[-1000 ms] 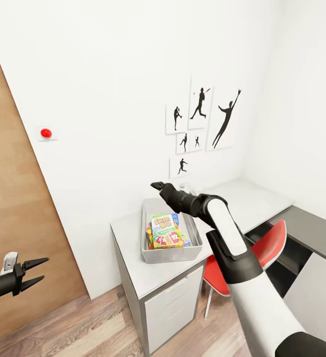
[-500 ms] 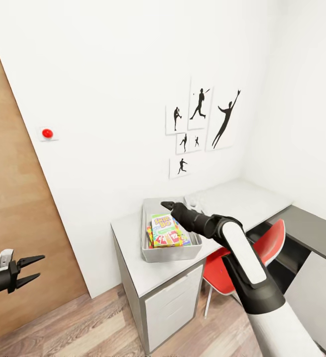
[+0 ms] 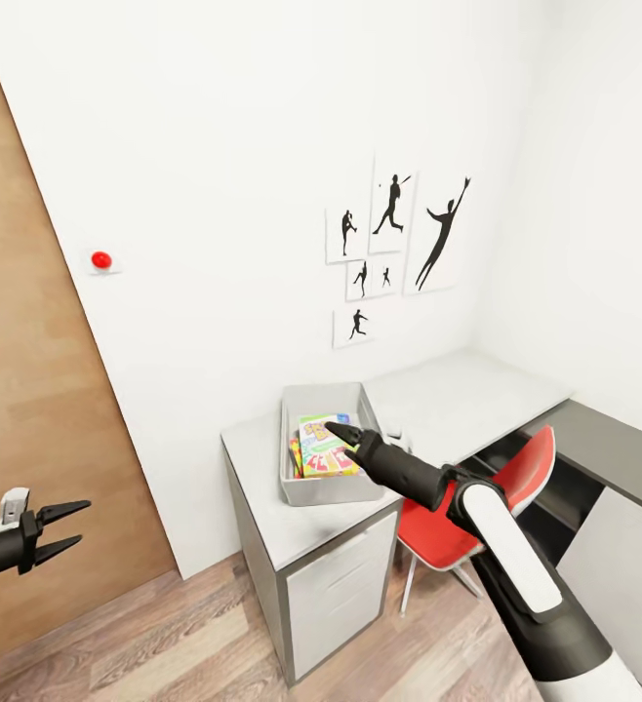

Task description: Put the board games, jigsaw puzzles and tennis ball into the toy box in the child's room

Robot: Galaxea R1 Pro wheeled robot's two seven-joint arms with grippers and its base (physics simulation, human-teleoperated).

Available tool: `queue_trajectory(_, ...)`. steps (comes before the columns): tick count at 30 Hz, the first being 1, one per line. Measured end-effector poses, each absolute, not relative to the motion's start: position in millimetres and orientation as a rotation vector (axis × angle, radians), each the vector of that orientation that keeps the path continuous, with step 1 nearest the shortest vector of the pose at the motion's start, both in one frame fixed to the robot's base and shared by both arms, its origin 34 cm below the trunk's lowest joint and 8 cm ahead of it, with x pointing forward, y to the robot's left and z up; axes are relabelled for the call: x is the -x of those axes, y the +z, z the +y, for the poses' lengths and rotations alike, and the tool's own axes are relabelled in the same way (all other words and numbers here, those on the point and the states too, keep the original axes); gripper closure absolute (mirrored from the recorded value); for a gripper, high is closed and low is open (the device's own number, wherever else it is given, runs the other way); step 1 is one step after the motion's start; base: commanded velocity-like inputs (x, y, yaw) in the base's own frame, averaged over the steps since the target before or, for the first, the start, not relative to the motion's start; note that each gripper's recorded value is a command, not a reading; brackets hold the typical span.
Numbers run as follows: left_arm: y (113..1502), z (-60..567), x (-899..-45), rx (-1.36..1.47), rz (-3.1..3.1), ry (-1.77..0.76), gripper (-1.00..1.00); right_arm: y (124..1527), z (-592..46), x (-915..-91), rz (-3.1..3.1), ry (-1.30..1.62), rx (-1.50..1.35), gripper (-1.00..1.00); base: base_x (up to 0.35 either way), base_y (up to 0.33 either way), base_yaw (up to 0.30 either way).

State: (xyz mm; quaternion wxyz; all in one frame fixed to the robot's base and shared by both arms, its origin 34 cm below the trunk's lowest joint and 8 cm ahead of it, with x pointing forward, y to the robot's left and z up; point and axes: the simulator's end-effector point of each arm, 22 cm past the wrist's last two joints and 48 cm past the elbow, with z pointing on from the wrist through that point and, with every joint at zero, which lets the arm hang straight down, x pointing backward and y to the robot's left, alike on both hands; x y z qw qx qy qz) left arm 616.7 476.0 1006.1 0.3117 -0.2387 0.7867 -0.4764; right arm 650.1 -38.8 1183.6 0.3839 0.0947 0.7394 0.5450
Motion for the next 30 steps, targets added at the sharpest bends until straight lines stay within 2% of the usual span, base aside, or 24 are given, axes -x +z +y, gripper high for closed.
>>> queue_trajectory(15, 1006.1, 476.2, -616.8, 0.631, 2.075, -1.257, -1.0, 1161.4, -47.8, -631.1, 1.878, 1.445, -0.242, -1.0, -0.071, 0.0, -0.206)
queue_trajectory(26, 1004.8, 470.9, -618.1, 0.626, 2.076, -1.266, -1.0, 1158.1, -53.3, -630.3, 1.878, 1.437, -0.238, -1.0, -0.005, 0.0, -0.026)
queue_trajectory(30, 1004.8, 472.0, -618.4, 0.627, 2.076, -1.264, -1.0, 1147.1, -51.3, -623.7, 1.888, 1.454, -0.261, -1.0, -0.171, 0.047, -0.001)
